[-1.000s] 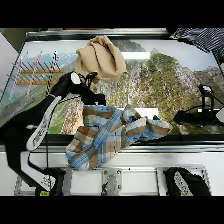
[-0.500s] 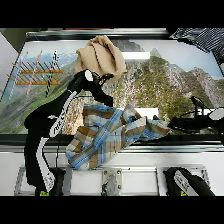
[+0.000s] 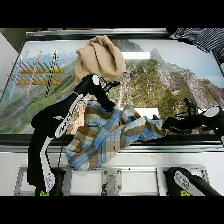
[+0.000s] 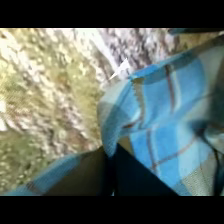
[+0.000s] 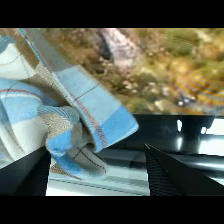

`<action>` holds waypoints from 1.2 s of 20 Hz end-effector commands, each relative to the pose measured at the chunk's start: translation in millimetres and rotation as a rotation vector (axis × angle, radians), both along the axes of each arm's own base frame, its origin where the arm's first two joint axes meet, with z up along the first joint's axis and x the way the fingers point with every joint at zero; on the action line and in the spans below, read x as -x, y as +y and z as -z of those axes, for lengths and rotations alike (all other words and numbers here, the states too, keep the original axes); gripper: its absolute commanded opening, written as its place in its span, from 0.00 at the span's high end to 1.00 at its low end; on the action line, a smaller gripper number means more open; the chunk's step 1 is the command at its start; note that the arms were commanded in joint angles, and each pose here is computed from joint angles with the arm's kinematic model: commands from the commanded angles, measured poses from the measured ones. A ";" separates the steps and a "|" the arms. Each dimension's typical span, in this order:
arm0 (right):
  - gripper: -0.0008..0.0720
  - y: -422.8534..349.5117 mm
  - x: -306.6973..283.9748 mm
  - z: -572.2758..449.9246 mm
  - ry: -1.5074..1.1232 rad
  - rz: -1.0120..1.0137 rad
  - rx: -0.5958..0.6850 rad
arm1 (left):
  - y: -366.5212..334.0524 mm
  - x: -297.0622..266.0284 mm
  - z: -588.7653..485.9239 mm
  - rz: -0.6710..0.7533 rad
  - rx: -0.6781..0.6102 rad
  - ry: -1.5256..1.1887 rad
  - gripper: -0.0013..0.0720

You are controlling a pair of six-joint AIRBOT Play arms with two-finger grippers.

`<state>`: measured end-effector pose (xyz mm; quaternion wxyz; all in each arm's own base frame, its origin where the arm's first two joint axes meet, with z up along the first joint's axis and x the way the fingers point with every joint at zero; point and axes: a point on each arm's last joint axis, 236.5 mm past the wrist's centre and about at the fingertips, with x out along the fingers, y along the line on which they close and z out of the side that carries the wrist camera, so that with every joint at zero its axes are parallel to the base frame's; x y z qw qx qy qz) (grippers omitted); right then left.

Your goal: Fold the clothes and pants, and hang the long-sleeved shirts on hangers.

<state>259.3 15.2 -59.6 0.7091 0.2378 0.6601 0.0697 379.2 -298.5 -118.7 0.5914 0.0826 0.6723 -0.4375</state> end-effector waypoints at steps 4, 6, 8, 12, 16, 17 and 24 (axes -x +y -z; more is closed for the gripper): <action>0.73 29.6 -8.0 6.7 -0.024 -0.095 -0.008 | 8.9 -11.5 -26.0 -0.102 0.002 0.000 0.97; 0.97 30.5 -25.9 3.1 -0.092 -0.090 0.025 | 17.3 -32.2 -57.7 -0.184 0.028 -0.068 0.97; 0.97 22.3 -55.9 -28.7 -0.200 -0.088 0.059 | 34.4 -57.1 -114.8 -0.274 0.071 -0.197 0.97; 0.97 10.1 -133.1 -211.6 -0.655 -0.100 0.163 | 83.6 -82.0 -316.1 -0.429 0.223 -0.612 0.97; 0.97 29.6 -117.3 -425.2 -1.152 -0.101 0.196 | 117.3 -10.9 -521.7 -0.499 0.442 -1.058 0.97; 0.97 35.7 -102.2 -459.5 -1.236 -0.105 0.199 | 124.1 11.8 -554.0 -0.520 0.496 -1.145 0.97; 0.97 60.4 -25.0 -511.5 -1.360 -0.156 0.205 | 149.4 131.7 -627.3 -0.581 0.717 -1.398 0.97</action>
